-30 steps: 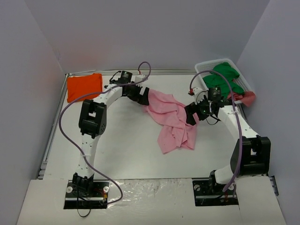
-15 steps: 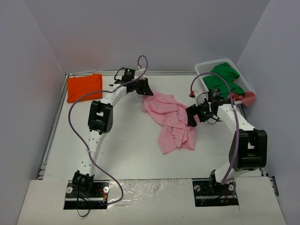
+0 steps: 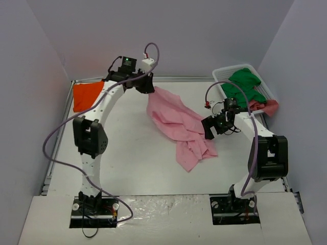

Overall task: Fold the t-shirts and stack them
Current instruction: Flatten out the tshirt

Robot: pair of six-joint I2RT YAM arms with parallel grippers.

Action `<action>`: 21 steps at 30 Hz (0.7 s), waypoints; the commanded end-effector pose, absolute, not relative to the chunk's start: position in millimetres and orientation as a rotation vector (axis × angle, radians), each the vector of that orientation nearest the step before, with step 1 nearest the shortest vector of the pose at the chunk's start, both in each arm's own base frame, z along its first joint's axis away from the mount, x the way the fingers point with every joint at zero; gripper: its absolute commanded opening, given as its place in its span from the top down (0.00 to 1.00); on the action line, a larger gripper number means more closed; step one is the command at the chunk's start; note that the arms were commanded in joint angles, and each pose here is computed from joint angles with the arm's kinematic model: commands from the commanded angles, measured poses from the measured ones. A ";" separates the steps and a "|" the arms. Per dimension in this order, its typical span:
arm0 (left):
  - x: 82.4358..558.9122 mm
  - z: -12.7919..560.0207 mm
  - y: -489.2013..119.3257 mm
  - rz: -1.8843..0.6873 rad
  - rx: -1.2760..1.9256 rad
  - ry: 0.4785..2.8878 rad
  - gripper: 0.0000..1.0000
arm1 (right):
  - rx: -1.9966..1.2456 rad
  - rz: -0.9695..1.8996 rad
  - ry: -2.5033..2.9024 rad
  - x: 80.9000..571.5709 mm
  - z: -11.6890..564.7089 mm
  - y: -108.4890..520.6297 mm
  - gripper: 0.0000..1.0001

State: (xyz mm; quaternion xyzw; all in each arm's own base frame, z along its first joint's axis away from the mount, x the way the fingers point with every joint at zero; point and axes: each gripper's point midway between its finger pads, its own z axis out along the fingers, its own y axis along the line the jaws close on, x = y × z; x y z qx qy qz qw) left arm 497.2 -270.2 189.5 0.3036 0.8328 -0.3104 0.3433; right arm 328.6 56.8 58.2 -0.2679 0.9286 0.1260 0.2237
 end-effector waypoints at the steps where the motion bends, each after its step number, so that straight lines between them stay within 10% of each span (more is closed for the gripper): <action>1: 472.0 311.2 -233.2 -0.497 0.887 1.896 0.98 | -0.759 0.306 2.569 329.0 62.7 56.1 0.01; 21: 407.1 319.8 -206.6 -0.205 1.003 1.931 0.98 | -0.797 0.327 2.512 327.7 78.7 68.0 0.00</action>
